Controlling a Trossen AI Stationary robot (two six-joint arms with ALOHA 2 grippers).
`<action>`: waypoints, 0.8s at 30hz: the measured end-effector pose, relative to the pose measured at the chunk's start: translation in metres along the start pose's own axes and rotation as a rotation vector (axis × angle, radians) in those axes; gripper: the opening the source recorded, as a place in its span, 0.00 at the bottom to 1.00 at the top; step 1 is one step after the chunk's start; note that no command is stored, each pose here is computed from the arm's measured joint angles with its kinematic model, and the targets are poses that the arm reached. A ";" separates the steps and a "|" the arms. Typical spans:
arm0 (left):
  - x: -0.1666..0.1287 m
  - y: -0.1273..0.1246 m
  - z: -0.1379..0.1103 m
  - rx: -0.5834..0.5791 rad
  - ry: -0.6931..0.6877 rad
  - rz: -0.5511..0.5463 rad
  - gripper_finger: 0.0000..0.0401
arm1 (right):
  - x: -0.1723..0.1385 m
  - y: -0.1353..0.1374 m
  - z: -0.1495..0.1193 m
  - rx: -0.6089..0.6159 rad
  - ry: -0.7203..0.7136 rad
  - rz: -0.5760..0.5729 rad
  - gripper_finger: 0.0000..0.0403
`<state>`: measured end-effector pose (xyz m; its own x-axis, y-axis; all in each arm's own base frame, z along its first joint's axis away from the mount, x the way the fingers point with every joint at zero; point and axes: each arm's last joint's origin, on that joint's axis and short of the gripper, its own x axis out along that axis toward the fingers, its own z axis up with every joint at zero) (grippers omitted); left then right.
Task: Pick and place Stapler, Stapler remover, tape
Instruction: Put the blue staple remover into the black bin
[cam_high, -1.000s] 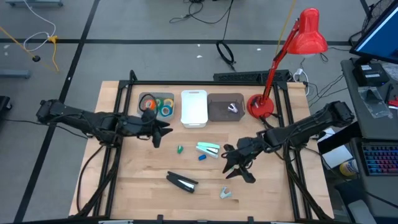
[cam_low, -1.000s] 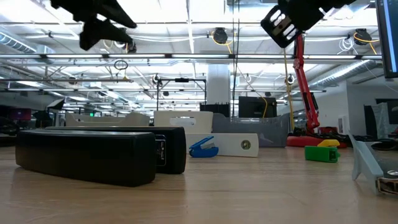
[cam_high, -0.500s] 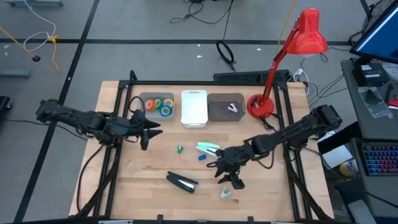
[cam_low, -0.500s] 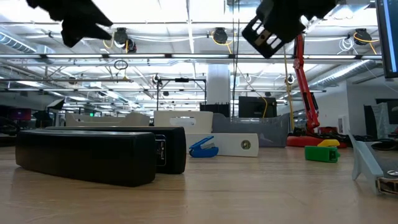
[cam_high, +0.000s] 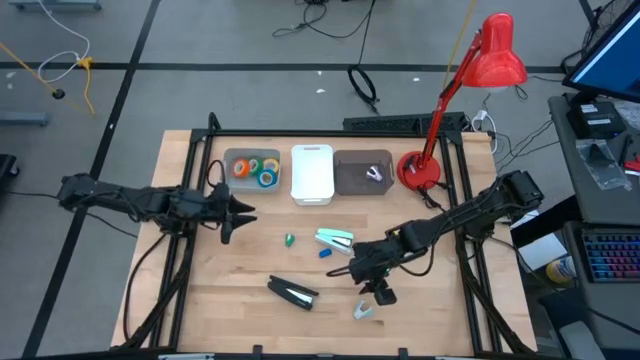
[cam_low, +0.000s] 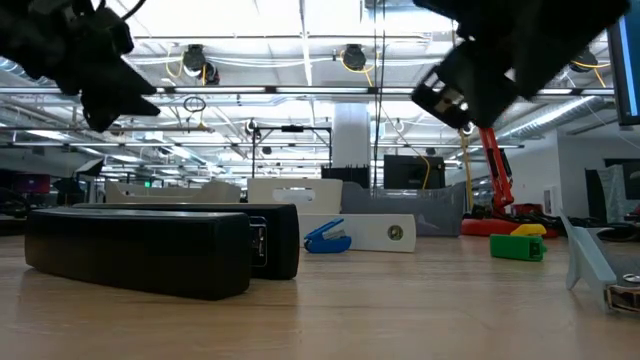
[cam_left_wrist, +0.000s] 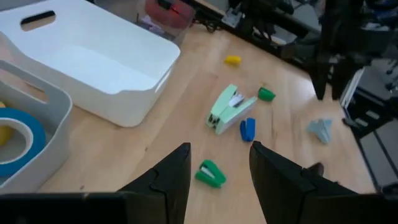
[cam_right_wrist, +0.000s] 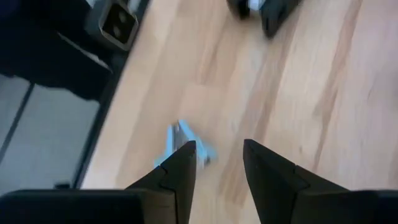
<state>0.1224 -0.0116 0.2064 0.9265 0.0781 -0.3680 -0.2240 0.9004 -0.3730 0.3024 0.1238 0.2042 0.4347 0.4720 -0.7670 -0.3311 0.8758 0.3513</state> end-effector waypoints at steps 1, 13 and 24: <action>0.001 0.002 -0.001 0.008 0.002 -0.003 0.41 | 0.000 0.000 -0.002 -0.001 0.021 -0.003 0.32; 0.005 0.013 -0.006 -0.060 -0.006 0.037 0.41 | 0.000 -0.001 -0.007 -0.029 0.067 -0.047 0.34; 0.000 0.001 -0.014 -0.037 -0.079 0.160 0.41 | 0.021 -0.005 -0.012 -0.085 0.117 -0.038 0.35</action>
<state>0.1182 -0.0165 0.1939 0.8985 0.2541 -0.3579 -0.3804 0.8576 -0.3462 0.3028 0.1285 0.1794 0.3495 0.4194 -0.8379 -0.3878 0.8788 0.2781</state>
